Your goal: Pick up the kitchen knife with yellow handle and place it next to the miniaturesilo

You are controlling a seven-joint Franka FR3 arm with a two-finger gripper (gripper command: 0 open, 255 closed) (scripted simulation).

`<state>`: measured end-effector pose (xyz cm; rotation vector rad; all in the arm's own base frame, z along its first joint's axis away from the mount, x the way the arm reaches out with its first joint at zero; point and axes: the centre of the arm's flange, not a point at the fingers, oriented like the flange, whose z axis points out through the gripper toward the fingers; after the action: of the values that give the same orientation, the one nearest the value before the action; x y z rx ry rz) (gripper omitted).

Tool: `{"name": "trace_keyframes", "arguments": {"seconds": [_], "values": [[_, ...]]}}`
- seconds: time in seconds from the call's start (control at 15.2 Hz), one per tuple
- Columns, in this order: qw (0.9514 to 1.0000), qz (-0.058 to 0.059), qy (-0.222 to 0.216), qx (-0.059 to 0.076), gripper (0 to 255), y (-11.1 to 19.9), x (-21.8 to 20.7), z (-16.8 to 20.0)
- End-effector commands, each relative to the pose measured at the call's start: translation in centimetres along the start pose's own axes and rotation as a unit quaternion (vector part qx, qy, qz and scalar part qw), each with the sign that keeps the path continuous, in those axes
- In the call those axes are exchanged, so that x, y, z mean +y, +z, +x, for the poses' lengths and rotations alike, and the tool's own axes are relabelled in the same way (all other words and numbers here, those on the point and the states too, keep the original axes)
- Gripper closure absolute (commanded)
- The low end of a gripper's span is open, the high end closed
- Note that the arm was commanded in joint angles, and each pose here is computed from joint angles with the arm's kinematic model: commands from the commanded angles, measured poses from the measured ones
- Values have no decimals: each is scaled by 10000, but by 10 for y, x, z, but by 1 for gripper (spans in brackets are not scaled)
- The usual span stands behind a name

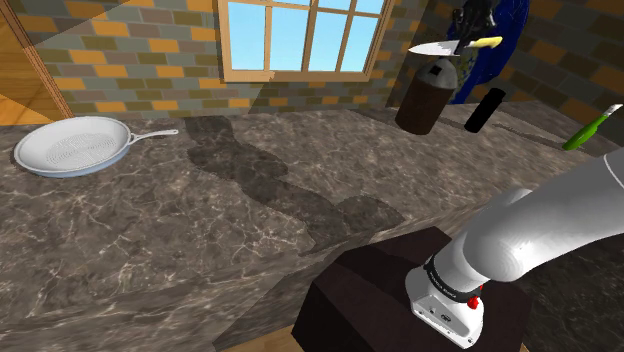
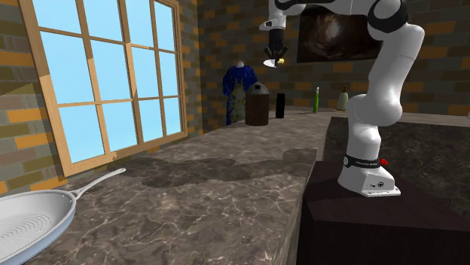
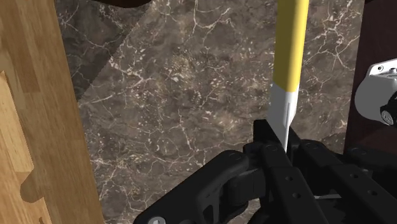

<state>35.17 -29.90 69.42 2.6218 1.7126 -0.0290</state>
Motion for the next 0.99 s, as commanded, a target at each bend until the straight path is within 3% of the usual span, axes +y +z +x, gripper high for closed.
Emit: {"name": "trace_keyframes", "arguments": {"seconds": [0.0, 0.13, 0.92], "values": [[10000, -1, -9, 0, 255, 3, 0, -26], [10000, -1, -9, 0, 255, 4, -2, -54], [10000, -1, -9, 0, 255, 67, -1, -53]]}}
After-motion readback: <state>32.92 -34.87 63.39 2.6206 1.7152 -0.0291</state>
